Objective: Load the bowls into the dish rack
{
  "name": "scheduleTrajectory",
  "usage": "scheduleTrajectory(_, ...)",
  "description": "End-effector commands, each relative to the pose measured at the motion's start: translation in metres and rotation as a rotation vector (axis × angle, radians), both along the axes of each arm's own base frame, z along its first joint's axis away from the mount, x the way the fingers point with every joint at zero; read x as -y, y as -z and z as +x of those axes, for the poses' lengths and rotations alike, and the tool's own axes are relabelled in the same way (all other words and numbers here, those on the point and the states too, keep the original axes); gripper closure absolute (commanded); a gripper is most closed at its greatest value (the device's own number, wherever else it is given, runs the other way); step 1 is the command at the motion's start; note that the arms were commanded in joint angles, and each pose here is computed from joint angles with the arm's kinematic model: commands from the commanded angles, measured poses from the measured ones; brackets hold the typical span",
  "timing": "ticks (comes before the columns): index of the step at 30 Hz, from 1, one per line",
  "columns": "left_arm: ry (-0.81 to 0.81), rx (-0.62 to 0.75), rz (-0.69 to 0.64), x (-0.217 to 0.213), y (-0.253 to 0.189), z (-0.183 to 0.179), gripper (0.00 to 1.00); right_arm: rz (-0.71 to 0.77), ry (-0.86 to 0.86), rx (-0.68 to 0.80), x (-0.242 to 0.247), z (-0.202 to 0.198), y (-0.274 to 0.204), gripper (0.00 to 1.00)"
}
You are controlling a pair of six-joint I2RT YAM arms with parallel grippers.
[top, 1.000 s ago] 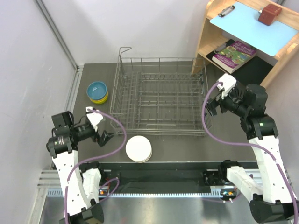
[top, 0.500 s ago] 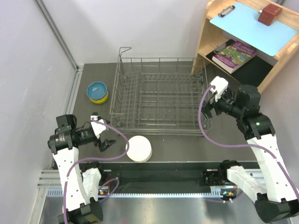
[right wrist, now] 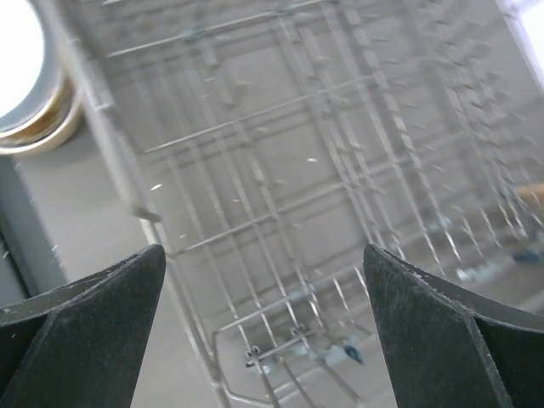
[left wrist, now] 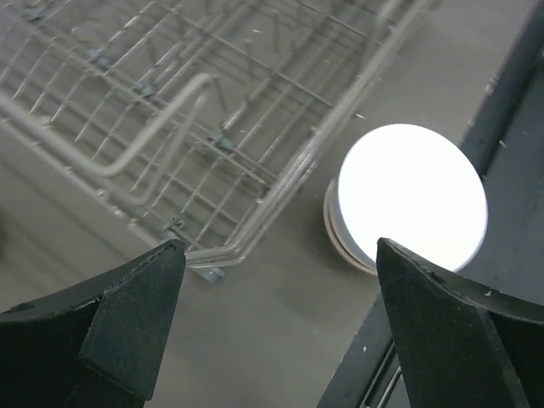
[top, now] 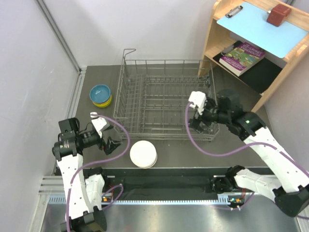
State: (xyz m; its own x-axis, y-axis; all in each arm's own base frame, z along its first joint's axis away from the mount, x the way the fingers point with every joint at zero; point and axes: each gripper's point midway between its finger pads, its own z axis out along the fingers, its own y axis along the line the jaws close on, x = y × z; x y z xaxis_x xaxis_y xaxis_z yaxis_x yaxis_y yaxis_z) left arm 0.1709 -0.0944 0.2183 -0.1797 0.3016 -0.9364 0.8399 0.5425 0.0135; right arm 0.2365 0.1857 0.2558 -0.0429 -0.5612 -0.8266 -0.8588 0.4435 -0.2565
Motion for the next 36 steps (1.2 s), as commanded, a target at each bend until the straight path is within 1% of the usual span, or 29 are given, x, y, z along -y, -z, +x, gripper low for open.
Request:
scheduleTrajectory(1,-0.148,0.075,-0.020,-0.014,-0.021,0.033,0.01,-0.050,-0.119,0.053,-0.028,-0.008,-0.016,0.00)
scheduleTrajectory(2,-0.195,0.049,-0.043,-0.018,-0.024,0.038,0.01,-0.053,-0.144,0.064,-0.038,-0.013,-0.021,0.00)
scheduleTrajectory(3,-0.231,0.053,-0.038,-0.023,-0.029,0.044,0.01,-0.052,-0.146,0.049,-0.045,-0.011,-0.019,0.00)
scheduleTrajectory(4,-0.354,0.073,-0.001,-0.043,-0.035,0.060,0.01,-0.047,-0.168,0.027,-0.057,-0.015,-0.021,0.00)
scheduleTrajectory(5,-0.411,0.046,-0.019,-0.048,-0.037,0.064,0.01,-0.036,-0.194,0.030,-0.068,-0.020,-0.029,0.00)
scheduleTrajectory(6,-0.454,0.055,-0.010,-0.055,-0.044,0.069,0.01,-0.031,-0.202,0.003,-0.077,-0.021,-0.025,0.00)
scheduleTrajectory(7,-0.532,0.055,0.017,-0.069,-0.045,0.074,0.01,-0.024,-0.218,-0.006,-0.085,-0.024,-0.026,0.00)
scheduleTrajectory(8,-0.565,0.052,0.021,-0.073,-0.047,0.075,0.01,-0.015,-0.243,-0.002,-0.096,-0.030,-0.032,0.00)
scheduleTrajectory(10,-0.660,0.060,0.059,-0.090,-0.050,0.079,0.01,-0.034,-0.268,-0.043,-0.112,-0.035,-0.024,0.00)
scheduleTrajectory(11,-0.702,0.065,0.061,-0.097,-0.053,0.081,0.01,-0.033,-0.303,-0.034,-0.124,-0.045,-0.028,0.01)
scheduleTrajectory(12,-0.732,0.062,0.069,-0.102,-0.053,0.083,0.01,-0.053,-0.310,-0.054,-0.135,-0.047,-0.020,0.00)
scheduleTrajectory(14,-0.797,0.048,0.077,-0.113,-0.053,0.085,0.01,-0.051,-0.345,-0.062,-0.154,-0.060,-0.023,0.00)
scheduleTrajectory(16,-0.832,0.039,0.072,-0.118,-0.054,0.087,0.01,-0.075,-0.362,-0.095,-0.173,-0.063,-0.010,0.00)
scheduleTrajectory(17,-0.880,0.039,0.066,-0.124,-0.058,0.089,0.01,-0.070,-0.385,-0.100,-0.184,-0.073,-0.013,0.00)
scheduleTrajectory(18,-0.916,0.039,0.067,-0.132,-0.059,0.093,0.01,-0.086,-0.391,-0.118,-0.195,-0.074,-0.002,0.00)
scheduleTrajectory(21,-1.013,0.049,0.070,-0.150,-0.065,0.101,0.01,-0.078,-0.388,-0.167,-0.220,-0.083,0.006,0.00)
scheduleTrajectory(23,-1.040,0.050,0.064,-0.155,-0.066,0.105,0.01,-0.064,-0.359,-0.200,-0.234,-0.081,0.009,0.00)
scheduleTrajectory(25,-1.082,0.066,0.062,-0.163,-0.069,0.108,0.01,-0.054,-0.339,-0.210,-0.243,-0.078,0.011,0.00)
scheduleTrajectory(28,-1.171,0.048,0.074,-0.181,-0.065,0.114,0.01,-0.032,-0.306,-0.238,-0.257,-0.077,0.018,0.00)
scheduleTrajectory(29,-1.196,0.037,0.077,-0.187,-0.062,0.117,0.01,-0.017,-0.277,-0.235,-0.263,-0.077,0.012,0.00)
scheduleTrajectory(30,-1.222,0.036,0.082,-0.192,-0.062,0.117,0.01,-0.042,-0.269,-0.256,-0.267,-0.078,0.022,0.00)
scheduleTrajectory(34,-1.304,0.028,0.085,-0.210,-0.058,0.118,0.01,-0.046,-0.269,-0.301,-0.280,-0.096,0.031,0.00)
scheduleTrajectory(35,-1.331,0.026,0.087,-0.215,-0.057,0.119,0.01,-0.046,-0.286,-0.317,-0.284,-0.106,0.033,0.00)
scheduleTrajectory(36,-1.340,0.020,0.087,-0.217,-0.055,0.119,0.01,-0.048,-0.291,-0.323,-0.286,-0.111,0.035,0.03)
